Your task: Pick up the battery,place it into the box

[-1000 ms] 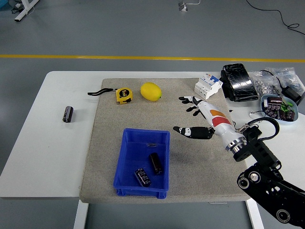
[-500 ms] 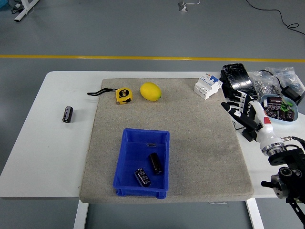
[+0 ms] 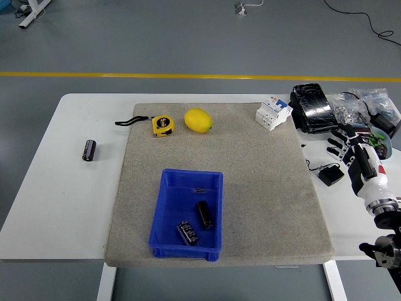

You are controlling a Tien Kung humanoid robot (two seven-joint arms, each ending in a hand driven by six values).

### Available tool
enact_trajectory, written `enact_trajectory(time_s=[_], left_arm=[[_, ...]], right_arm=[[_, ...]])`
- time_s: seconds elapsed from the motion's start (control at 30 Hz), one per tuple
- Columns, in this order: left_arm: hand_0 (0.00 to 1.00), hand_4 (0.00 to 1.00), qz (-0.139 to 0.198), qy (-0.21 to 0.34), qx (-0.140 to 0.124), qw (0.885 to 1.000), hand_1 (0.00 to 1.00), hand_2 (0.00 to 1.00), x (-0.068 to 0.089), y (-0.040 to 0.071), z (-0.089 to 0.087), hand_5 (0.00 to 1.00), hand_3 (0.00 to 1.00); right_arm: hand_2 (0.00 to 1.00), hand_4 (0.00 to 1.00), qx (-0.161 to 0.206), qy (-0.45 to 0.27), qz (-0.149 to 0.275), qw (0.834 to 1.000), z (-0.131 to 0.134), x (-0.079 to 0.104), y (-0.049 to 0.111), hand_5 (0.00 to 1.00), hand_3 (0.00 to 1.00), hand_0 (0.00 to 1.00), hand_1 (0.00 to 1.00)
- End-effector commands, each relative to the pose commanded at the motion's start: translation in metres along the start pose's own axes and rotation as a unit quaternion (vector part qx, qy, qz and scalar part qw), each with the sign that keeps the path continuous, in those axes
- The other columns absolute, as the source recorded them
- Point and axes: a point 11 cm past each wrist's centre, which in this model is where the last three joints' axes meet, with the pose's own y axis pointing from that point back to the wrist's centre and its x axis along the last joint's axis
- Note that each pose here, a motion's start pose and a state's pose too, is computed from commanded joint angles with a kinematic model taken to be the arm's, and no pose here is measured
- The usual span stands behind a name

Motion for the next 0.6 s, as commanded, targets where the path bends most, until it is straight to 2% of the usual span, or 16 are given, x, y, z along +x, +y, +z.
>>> enact_trajectory(time_s=[0.37, 0.6], left_arm=[[0.613, 0.617, 0.0, 0.0, 0.0, 1.0, 0.576, 0.628, -0.0007, 0.0001, 0.0001, 0.665, 0.615], [0.613, 0.617, -0.001, -0.001, 0.001, 1.0, 0.577, 0.628, -0.0009, -0.0001, -0.0011, 0.665, 0.615]], right_arm=[[0.838, 0.998, -0.029, 0.046, -0.025, 0.998, 0.0079, -0.006, 0.0084, 0.847, 0.859, 0.814, 0.816], [0.838, 0.998, -0.03, 0.046, -0.025, 0.998, 0.0069, -0.0071, 0.0096, 0.836, 0.86, 0.816, 0.815]])
